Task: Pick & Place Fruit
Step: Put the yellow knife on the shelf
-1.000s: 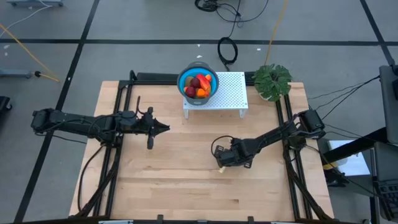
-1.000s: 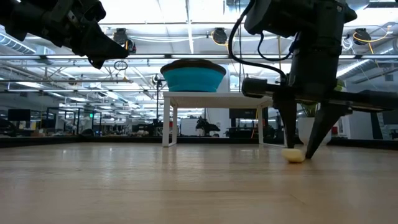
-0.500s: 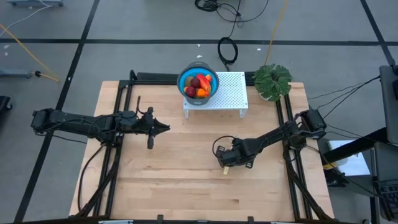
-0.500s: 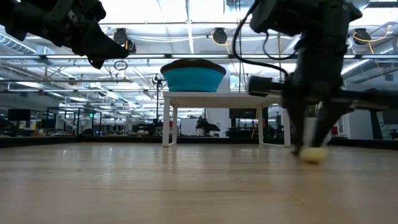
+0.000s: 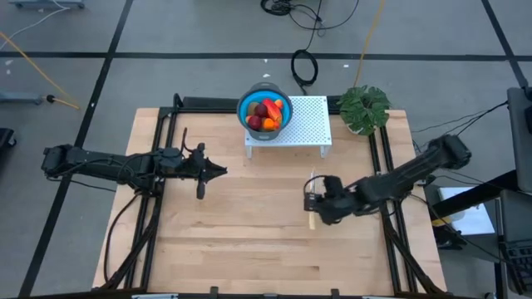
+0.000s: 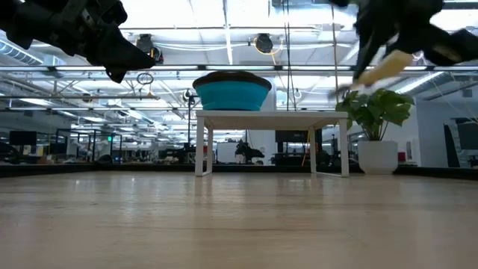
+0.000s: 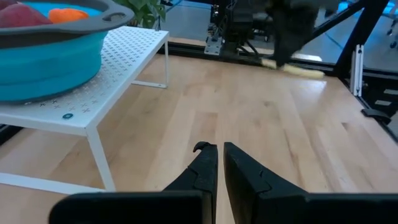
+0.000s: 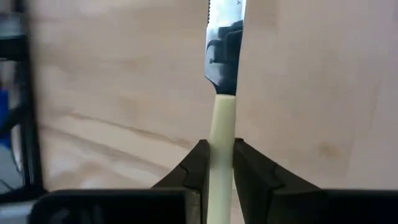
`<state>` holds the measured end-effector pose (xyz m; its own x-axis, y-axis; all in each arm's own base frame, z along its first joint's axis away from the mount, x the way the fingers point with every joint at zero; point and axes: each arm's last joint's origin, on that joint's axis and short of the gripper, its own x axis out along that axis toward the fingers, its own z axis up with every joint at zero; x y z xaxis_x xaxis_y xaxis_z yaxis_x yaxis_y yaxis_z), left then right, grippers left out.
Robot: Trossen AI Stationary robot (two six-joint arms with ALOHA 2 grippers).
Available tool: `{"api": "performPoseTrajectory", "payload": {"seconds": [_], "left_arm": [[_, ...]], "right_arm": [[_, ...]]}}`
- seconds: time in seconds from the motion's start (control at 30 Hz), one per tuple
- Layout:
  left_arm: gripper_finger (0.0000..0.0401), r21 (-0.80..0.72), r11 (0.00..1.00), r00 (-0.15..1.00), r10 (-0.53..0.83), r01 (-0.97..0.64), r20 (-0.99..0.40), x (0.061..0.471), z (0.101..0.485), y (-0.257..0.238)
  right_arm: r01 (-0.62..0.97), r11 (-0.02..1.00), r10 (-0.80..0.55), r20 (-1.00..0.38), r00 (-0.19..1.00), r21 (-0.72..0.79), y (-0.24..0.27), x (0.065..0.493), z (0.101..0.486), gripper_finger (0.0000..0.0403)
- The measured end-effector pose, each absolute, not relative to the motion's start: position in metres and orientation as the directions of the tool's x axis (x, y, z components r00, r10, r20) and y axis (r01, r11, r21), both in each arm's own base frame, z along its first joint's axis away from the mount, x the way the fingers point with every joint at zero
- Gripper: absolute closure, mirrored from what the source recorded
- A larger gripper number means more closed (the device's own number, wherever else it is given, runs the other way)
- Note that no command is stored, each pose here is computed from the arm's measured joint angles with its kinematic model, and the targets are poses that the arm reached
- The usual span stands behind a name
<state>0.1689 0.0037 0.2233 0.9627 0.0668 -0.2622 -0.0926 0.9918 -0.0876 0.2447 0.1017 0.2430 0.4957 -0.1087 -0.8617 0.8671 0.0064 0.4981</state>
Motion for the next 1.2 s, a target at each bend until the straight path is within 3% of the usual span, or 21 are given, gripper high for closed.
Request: {"api": "performPoseTrajectory", "payload": {"seconds": [0.2,0.37,0.47,0.73,1.2], "left_arm": [[0.0375,-0.137,0.985,0.963,0.066,-0.104,-0.26,0.169,0.223,0.004],[0.0375,-0.193,0.974,0.969,0.066,-0.114,-0.239,0.169,0.225,0.004],[0.0375,-0.216,0.969,0.972,0.066,-0.116,-0.226,0.17,0.227,0.004],[0.0375,-0.257,0.96,0.979,0.066,-0.115,-0.191,0.17,0.23,0.004],[0.0375,-0.276,0.954,0.98,0.065,-0.116,-0.188,0.171,0.23,0.004]], "right_arm": [[0.679,0.301,-0.235,-0.638,0.733,0.669,0.097,0.225,0.29,0.0358],[0.535,0.594,-0.304,-0.448,0.841,0.601,0.088,0.213,0.322,0.0358],[0.492,0.684,-0.323,-0.381,0.866,0.538,0.081,0.208,0.335,0.0358],[0.49,0.75,-0.393,-0.296,0.871,0.444,0.055,0.205,0.352,0.0358],[0.539,0.726,-0.499,-0.213,0.84,0.426,-0.01,0.207,0.388,0.0358]]}}
